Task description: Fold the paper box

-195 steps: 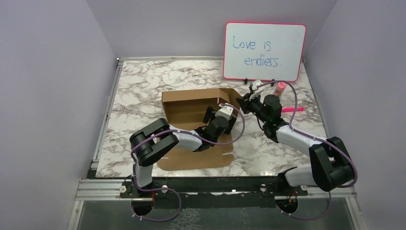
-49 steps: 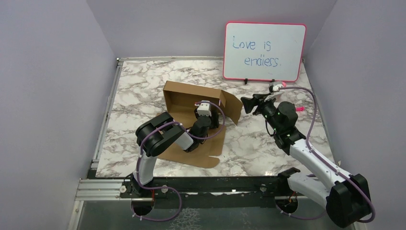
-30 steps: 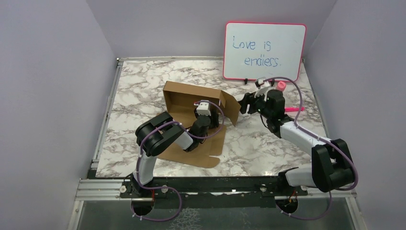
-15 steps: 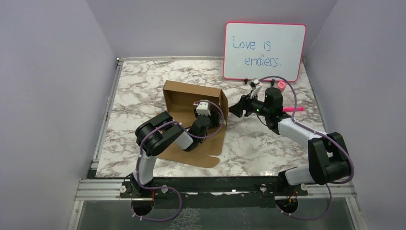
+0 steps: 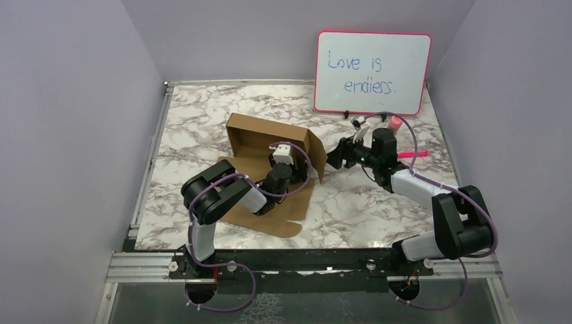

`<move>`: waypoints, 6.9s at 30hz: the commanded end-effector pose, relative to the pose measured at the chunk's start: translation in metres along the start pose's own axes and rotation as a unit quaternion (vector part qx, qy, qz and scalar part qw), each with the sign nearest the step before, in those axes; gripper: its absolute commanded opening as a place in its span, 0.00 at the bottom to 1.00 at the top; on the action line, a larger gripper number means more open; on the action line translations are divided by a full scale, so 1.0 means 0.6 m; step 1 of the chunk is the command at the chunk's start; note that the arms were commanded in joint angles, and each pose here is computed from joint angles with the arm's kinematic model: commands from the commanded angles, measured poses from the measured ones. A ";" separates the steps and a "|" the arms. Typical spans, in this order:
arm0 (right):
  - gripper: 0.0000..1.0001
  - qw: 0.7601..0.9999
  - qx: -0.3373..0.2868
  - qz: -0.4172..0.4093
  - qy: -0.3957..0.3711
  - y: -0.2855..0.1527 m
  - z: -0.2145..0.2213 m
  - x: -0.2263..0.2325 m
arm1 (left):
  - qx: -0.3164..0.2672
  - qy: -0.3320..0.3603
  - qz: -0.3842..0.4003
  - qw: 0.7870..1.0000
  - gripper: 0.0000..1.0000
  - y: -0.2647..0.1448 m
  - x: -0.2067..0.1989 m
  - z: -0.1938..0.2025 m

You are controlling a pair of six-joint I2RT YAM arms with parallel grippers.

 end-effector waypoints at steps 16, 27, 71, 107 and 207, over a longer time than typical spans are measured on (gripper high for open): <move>0.63 1.000 0.019 -0.004 0.021 0.012 0.038 -0.008 | 0.072 0.007 0.062 0.995 0.82 -0.095 0.006 -0.005; 0.63 0.999 0.028 -0.026 0.031 0.014 0.045 -0.003 | 0.132 0.055 0.073 0.987 0.81 -0.099 -0.007 0.051; 0.62 0.998 0.011 -0.058 0.020 0.039 0.052 0.001 | 0.151 0.096 0.010 0.984 0.73 -0.107 -0.040 0.058; 0.70 0.995 -0.007 -0.075 -0.065 0.079 0.050 0.021 | 0.122 -0.037 -0.040 0.991 0.52 -0.162 0.088 -0.023; 0.44 0.968 -0.117 -0.020 -0.221 0.259 0.033 0.078 | 0.185 0.060 0.015 0.981 0.70 -0.011 0.086 -0.442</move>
Point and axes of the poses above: each gripper's point midway between its finger pads, its own y axis out along the fingers, its own x axis along the line the jaws close on, z = x × y, the point moved 7 cm from there along -y, back along the fingers, and after that the axes turned 7 degrees about -y, right-handed, at the moved point
